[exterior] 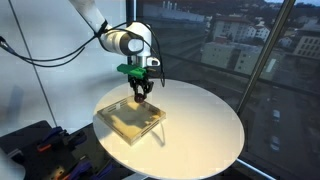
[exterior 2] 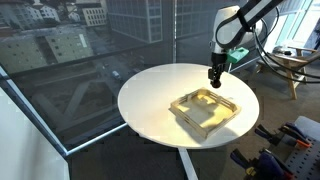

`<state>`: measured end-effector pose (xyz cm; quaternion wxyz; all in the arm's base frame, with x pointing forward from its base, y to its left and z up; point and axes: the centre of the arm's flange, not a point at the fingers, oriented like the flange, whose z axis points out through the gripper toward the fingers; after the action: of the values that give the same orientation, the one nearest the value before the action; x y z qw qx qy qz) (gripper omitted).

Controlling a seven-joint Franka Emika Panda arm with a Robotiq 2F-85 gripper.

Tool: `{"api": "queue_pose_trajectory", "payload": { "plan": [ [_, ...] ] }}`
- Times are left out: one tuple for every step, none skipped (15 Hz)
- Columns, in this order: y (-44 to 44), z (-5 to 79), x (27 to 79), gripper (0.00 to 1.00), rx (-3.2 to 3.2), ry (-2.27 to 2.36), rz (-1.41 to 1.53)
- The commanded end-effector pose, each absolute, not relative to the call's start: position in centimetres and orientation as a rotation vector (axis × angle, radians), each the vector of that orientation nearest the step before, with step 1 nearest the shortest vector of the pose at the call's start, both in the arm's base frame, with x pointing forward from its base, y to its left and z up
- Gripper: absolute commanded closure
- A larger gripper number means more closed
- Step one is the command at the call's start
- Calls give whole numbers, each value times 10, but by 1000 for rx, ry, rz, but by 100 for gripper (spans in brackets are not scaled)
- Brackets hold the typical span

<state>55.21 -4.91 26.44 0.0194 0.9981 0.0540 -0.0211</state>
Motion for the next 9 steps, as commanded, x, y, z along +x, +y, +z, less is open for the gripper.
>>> {"api": "queue_pose_trajectory", "payload": {
  "plan": [
    [-58, 278, 550, 67, 3080, 45, -74],
    [-61, 279, 550, 67, 3076, 7, -77],
    [-64, 279, 550, 67, 3073, -34, -73],
    [-66, 279, 550, 67, 3070, -70, -71],
    [-69, 279, 550, 67, 3066, -107, -70],
    [-72, 278, 550, 67, 3065, -141, -70],
    [-74, 278, 551, 67, 3064, -173, -70],
    [-78, 277, 551, 67, 3063, -206, -73],
    [-81, 277, 552, 67, 3061, -241, -76]
  ]
}}
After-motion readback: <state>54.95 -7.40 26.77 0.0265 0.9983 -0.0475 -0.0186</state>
